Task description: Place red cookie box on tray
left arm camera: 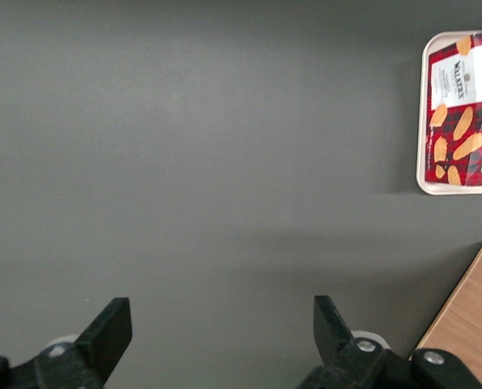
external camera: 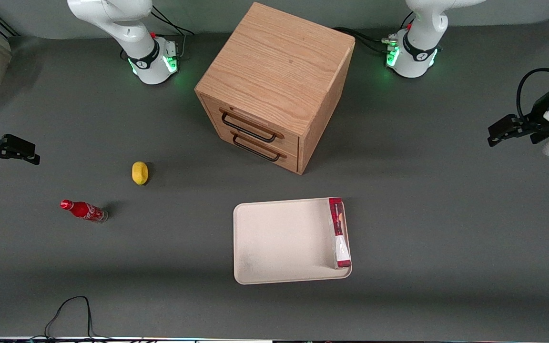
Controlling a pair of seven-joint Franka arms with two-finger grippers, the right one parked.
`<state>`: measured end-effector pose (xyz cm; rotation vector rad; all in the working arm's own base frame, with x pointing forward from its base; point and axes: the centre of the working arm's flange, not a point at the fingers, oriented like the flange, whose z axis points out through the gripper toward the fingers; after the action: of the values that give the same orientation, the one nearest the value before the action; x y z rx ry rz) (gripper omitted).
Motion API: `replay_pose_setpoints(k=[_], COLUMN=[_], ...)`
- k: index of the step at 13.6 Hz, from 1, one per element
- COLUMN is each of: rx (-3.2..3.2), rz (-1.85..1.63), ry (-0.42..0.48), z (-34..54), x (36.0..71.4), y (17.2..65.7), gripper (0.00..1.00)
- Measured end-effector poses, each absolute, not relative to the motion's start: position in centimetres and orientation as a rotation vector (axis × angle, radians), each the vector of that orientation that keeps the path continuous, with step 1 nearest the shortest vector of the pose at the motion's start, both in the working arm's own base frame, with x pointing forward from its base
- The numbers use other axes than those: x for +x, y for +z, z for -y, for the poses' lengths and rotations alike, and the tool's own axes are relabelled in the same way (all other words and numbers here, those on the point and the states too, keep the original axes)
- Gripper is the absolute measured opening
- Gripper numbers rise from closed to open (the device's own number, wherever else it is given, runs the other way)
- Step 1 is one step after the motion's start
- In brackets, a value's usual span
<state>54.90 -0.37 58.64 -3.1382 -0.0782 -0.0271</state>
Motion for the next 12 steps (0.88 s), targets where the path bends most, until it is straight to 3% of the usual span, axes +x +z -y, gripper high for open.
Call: replay_pose_setpoints(k=[4, 8, 12], rx=[-3.143, -3.141, -3.141], rz=[0.074, 0.069, 0.066], ry=[-0.063, 0.048, 0.063], z=[0.5, 0.4, 0.4], x=[55.8, 55.0, 54.6], y=[59.6, 59.6, 59.8], gripper=[1.00, 1.00, 1.00])
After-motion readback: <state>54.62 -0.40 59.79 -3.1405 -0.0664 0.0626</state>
